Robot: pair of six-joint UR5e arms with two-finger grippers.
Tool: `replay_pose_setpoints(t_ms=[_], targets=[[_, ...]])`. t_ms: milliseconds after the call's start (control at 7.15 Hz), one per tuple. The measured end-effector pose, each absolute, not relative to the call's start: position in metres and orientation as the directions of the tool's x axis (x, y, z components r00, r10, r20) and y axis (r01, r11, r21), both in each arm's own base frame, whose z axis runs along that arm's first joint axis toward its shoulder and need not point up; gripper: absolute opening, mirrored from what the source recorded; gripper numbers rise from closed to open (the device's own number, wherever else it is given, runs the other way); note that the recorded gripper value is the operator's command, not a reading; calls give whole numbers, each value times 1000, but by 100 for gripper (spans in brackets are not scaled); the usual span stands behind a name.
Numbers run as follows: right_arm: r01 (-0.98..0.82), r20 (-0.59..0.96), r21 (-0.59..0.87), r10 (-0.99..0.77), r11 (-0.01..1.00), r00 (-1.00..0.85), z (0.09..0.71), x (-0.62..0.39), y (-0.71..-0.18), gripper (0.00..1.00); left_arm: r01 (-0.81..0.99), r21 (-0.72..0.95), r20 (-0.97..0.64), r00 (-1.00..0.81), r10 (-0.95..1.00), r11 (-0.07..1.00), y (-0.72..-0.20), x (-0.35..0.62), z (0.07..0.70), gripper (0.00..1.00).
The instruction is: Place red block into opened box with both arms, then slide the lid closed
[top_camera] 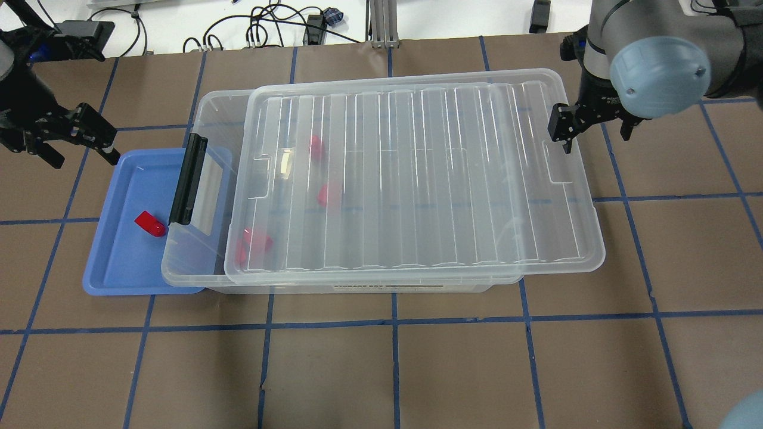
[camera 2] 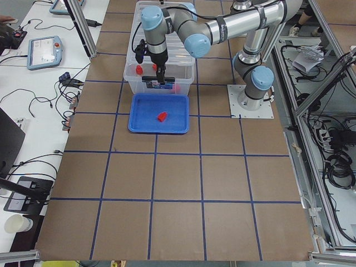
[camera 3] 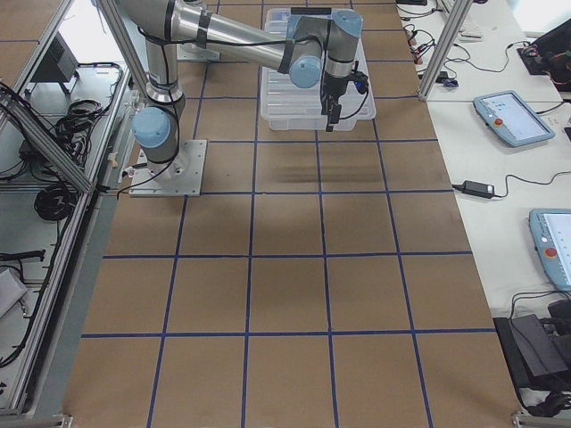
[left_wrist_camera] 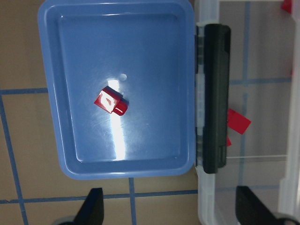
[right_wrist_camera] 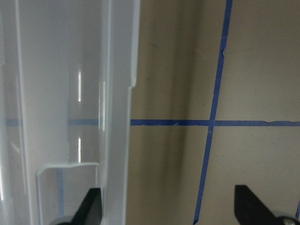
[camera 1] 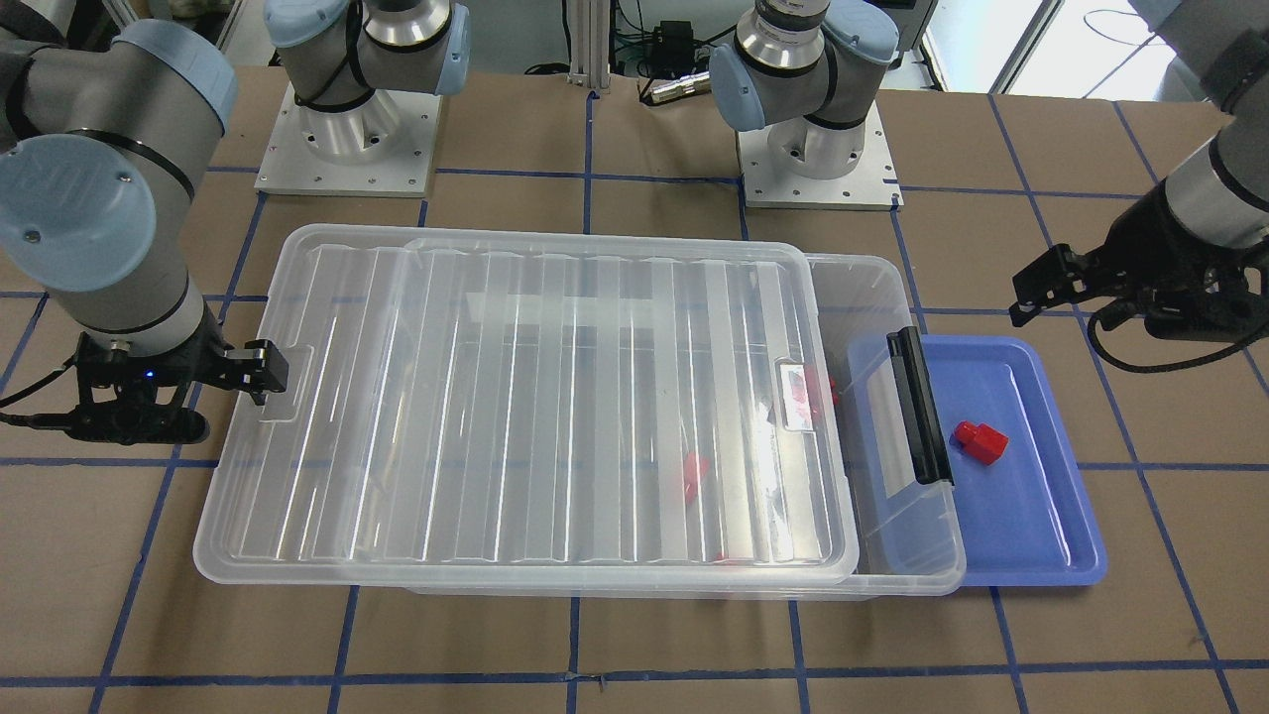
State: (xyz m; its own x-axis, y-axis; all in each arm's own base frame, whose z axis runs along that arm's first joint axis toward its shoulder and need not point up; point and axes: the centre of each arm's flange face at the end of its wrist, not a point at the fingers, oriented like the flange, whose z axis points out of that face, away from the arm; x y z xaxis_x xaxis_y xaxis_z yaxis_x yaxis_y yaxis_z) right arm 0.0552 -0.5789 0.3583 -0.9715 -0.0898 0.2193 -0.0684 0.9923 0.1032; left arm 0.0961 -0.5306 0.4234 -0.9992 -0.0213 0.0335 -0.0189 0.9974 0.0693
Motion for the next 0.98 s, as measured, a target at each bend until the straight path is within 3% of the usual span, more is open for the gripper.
replay_pose_setpoints(t_ms=[699, 979], targets=[[-129, 216, 97, -148, 987, -965, 365, -16, -585, 100, -401, 62, 18, -915, -402, 914, -510, 155, 296, 98], [-145, 214, 100, -164, 984, -963, 366, -34, -585, 100, -439, 23, 28, -898, -440, 898, -518, 160, 258, 93]])
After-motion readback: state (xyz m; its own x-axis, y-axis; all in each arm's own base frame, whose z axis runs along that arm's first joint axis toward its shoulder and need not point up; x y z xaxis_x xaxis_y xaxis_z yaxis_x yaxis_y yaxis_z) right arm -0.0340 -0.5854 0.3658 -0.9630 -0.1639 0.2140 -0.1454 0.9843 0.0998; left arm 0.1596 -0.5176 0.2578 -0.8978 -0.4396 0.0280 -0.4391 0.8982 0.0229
